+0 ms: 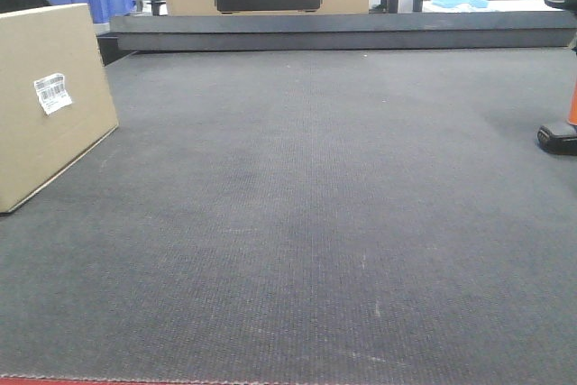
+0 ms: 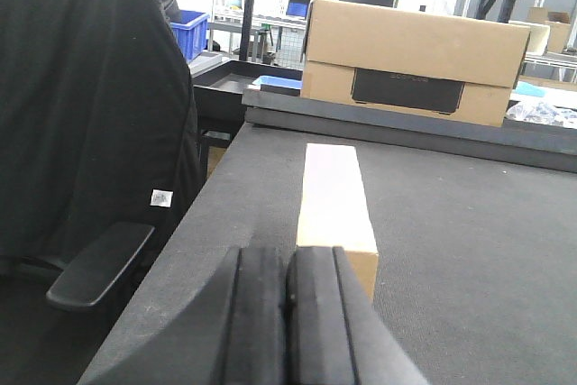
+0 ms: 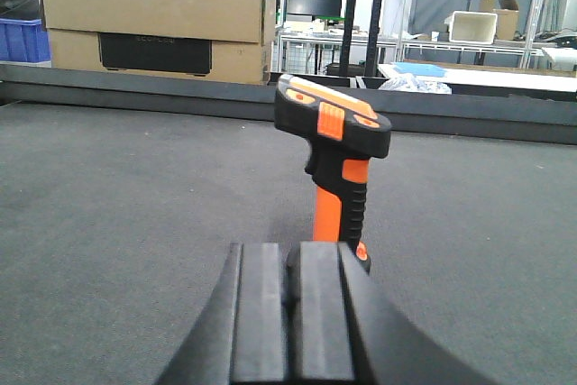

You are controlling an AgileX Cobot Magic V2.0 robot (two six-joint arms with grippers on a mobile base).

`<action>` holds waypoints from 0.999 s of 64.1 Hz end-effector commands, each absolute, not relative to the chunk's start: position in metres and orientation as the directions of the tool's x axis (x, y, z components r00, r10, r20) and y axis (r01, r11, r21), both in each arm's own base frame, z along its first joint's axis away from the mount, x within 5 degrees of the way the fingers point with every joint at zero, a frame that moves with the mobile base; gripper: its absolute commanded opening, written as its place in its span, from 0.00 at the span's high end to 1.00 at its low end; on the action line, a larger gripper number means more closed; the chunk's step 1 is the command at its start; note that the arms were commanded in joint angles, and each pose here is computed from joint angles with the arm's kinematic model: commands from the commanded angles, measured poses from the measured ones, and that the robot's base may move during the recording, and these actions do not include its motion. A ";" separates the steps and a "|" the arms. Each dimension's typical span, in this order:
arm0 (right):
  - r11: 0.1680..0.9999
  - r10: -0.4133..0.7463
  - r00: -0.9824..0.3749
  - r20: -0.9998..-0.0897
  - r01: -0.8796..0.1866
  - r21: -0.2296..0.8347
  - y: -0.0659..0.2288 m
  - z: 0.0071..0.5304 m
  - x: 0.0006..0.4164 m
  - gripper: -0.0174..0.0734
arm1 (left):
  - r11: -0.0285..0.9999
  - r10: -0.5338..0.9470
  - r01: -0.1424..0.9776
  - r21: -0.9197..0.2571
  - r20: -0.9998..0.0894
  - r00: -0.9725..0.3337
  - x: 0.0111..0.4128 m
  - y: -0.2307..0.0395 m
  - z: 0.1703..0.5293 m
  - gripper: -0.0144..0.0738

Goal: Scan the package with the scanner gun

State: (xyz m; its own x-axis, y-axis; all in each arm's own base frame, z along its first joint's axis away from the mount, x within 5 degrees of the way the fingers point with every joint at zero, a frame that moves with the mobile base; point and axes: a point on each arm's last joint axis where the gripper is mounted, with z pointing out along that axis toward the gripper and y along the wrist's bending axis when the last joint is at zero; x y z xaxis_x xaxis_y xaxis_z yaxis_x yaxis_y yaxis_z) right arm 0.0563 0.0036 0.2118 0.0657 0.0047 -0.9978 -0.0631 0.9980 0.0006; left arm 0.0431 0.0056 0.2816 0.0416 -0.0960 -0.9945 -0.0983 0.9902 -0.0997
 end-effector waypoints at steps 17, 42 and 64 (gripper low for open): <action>0.998 0.001 0.095 -0.996 -0.062 -0.005 0.003 0.214 0.056 0.99 | 0.991 -0.090 -0.096 -0.096 -0.994 0.066 0.042 0.006 0.283 0.96; 0.998 0.001 0.095 -0.996 -0.062 -0.005 0.003 0.214 0.056 0.99 | 0.991 -0.090 -0.096 -0.096 -0.994 0.066 0.042 0.006 0.283 0.96; 0.998 0.001 0.095 -0.996 -0.062 -0.005 0.003 0.214 0.056 0.99 | 0.996 -0.073 -0.043 -0.078 -0.992 0.102 0.053 0.003 0.238 0.96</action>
State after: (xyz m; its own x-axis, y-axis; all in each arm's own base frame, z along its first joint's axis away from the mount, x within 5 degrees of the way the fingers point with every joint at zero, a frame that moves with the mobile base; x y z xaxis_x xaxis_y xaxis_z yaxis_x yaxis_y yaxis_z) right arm 0.0564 0.0036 0.2117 0.0697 0.0050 -0.9976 -0.0627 0.9980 0.0006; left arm 0.0509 0.0050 0.2501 0.0668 -0.0583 -0.9961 -0.0795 0.9948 -0.0635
